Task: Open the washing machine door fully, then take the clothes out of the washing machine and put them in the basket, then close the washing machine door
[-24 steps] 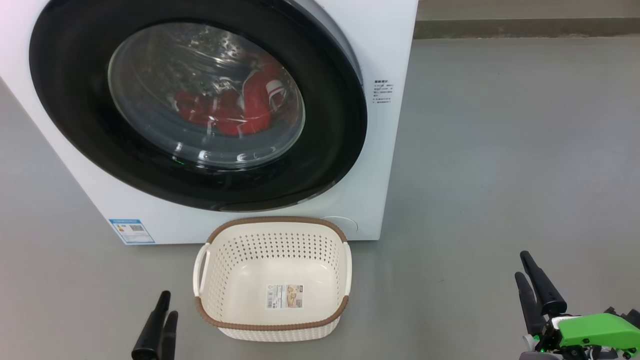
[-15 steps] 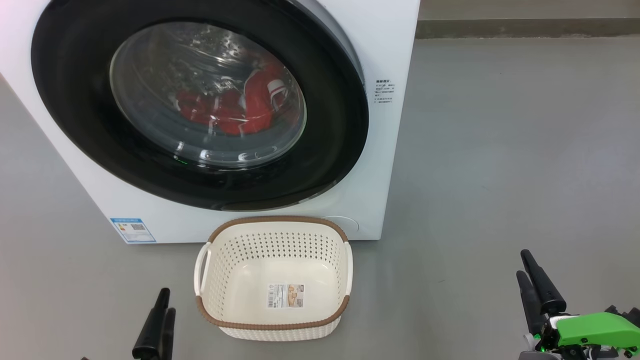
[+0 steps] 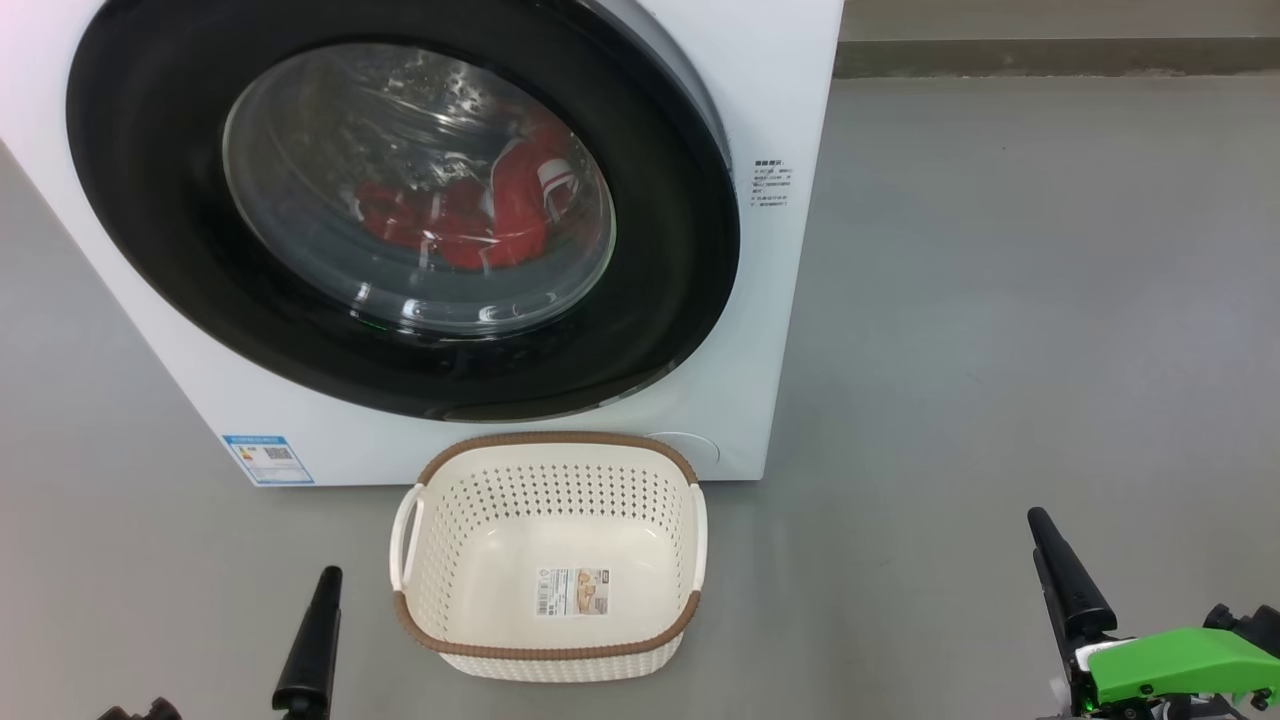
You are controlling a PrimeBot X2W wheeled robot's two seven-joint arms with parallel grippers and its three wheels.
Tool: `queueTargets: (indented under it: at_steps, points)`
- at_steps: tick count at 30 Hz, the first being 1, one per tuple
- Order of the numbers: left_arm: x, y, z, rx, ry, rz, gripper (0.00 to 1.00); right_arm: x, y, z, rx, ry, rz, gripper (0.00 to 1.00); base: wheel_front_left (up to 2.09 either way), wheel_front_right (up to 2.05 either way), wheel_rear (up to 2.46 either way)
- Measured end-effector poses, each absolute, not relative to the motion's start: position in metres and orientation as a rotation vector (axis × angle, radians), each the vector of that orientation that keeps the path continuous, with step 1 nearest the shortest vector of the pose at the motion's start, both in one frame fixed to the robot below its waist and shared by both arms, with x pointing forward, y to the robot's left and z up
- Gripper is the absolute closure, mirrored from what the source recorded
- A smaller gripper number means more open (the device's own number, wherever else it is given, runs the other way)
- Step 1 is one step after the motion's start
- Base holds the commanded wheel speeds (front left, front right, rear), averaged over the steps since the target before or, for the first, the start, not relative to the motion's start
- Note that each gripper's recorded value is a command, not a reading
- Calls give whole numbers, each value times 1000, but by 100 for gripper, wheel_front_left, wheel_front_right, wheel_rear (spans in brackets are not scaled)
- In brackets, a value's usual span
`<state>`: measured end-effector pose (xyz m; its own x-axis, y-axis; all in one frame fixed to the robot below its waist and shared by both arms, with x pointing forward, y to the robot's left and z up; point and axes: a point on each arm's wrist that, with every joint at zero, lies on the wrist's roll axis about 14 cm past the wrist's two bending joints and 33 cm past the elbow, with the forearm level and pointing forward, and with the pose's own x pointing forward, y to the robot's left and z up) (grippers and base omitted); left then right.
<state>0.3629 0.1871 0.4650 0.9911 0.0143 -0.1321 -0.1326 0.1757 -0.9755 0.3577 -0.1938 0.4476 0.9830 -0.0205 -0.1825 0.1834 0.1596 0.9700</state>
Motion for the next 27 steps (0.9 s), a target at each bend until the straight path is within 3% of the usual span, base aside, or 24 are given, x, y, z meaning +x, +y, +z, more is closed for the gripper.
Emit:
queueTargets:
  at_steps: [27]
  points:
    - [359, 184, 470, -976, 94, 73, 0, 353, -203, 447, 1023, 146, -124, 0, 0, 0, 0]
